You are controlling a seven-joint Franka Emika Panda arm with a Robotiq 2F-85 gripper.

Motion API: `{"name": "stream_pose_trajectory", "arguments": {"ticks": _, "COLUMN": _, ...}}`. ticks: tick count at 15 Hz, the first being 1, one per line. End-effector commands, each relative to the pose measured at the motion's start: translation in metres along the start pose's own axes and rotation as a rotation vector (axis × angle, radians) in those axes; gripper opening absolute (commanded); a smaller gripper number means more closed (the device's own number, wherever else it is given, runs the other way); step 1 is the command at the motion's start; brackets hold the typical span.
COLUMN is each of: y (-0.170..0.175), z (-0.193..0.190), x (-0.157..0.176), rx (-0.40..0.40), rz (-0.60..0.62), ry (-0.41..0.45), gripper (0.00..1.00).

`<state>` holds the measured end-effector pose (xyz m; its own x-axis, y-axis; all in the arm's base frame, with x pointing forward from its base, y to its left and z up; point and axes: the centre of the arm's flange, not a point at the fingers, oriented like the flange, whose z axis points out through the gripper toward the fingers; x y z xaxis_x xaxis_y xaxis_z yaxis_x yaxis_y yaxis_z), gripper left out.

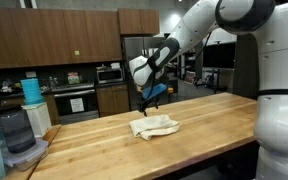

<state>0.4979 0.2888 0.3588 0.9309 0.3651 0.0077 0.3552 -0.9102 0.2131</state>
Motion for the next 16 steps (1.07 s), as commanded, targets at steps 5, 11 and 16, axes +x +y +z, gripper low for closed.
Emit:
{"name": "stream_pose_trajectory", "arguments": {"ticks": 5, "y": 0.015, "z": -0.018, "x": -0.043, "rx": -0.053, "rz": 0.216, "ry": 0.025, "gripper": 1.00}}
{"name": "stream_pose_trajectory", "arguments": {"ticks": 11, "y": 0.018, "z": 0.013, "x": -0.042, "rx": -0.026, "rz": 0.300, "ry": -0.075, "gripper": 1.00}}
{"name": "stream_pose_trajectory", "arguments": {"ticks": 16, "y": 0.033, "z": 0.056, "x": -0.036, "rx": 0.079, "rz": 0.406, "ry": -0.233, "gripper": 1.00}}
